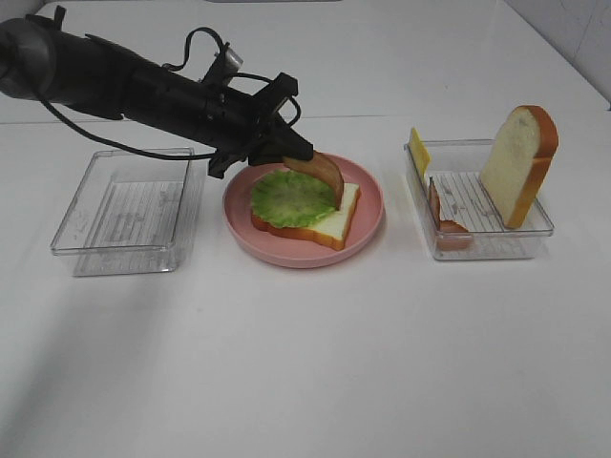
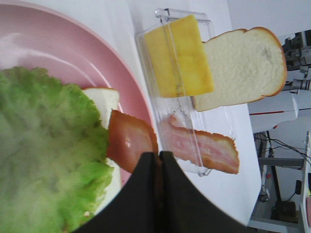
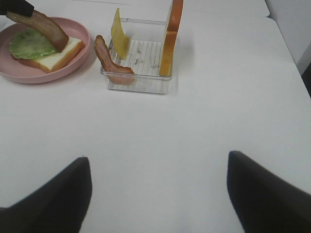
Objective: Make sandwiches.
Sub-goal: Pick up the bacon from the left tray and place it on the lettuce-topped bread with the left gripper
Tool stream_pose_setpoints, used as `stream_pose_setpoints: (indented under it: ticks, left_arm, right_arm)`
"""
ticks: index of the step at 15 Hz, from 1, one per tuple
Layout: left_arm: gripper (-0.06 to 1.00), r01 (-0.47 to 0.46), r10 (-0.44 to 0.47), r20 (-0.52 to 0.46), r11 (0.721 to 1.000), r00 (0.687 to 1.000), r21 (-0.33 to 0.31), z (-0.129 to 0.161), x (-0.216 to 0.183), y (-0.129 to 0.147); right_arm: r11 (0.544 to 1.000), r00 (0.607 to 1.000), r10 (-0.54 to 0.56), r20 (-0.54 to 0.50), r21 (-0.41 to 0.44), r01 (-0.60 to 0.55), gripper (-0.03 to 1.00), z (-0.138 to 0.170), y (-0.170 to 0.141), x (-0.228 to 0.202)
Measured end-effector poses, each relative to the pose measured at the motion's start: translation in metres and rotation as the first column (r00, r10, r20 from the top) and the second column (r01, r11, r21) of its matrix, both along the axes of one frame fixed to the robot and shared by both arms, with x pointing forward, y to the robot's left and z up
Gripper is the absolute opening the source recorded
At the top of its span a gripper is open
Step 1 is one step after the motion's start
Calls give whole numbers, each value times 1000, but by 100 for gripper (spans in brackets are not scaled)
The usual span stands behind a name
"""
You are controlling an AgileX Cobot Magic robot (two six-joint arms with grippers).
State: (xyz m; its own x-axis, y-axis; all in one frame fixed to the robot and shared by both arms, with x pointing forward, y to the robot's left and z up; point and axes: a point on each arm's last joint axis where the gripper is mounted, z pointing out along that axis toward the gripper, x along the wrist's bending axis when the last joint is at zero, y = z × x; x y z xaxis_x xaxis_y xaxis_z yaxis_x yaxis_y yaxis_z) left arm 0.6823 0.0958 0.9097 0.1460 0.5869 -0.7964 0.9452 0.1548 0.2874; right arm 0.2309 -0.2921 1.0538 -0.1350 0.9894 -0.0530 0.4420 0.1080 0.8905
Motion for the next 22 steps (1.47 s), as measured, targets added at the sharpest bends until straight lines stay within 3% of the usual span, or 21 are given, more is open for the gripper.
stream_pose_setpoints:
  ticks: [7, 10, 11, 13, 17, 19, 21, 22]
  left_arm:
    - [3, 28, -31, 26, 995, 999, 95, -6, 2, 14]
    - [23, -4, 2, 16, 993, 1000, 116, -8, 4, 16]
    - [42, -7, 5, 16, 993, 1000, 117, -8, 4, 17]
    - [48, -9, 7, 14, 993, 1000, 116, -8, 4, 17]
    - [78, -13, 11, 22, 994, 1000, 111, 0, 4, 17]
    - [85, -9, 2, 60, 993, 998, 120, 16, 4, 18]
    - [86, -4, -16, 111, 984, 994, 176, 35, 1, 22]
    - [86, -10, -22, 132, 972, 991, 235, 52, -2, 27]
  right_arm:
    - [1000, 1000, 0, 0, 0, 0, 73, 0, 0, 0]
    - [1000, 1000, 0, 0, 0, 0, 73, 0, 0, 0]
    - [1000, 1000, 0, 0, 0, 0, 73, 0, 0, 0]
    - [1000, 1000, 0, 0, 0, 0, 73, 0, 0, 0]
    - [1000, 1000, 0, 0, 0, 0, 73, 0, 0, 0]
    - [1000, 1000, 0, 0, 0, 0, 73, 0, 0, 0]
    - [1000, 1000, 0, 0, 0, 0, 73, 0, 0, 0]
    - [1000, 1000, 0, 0, 0, 0, 73, 0, 0, 0]
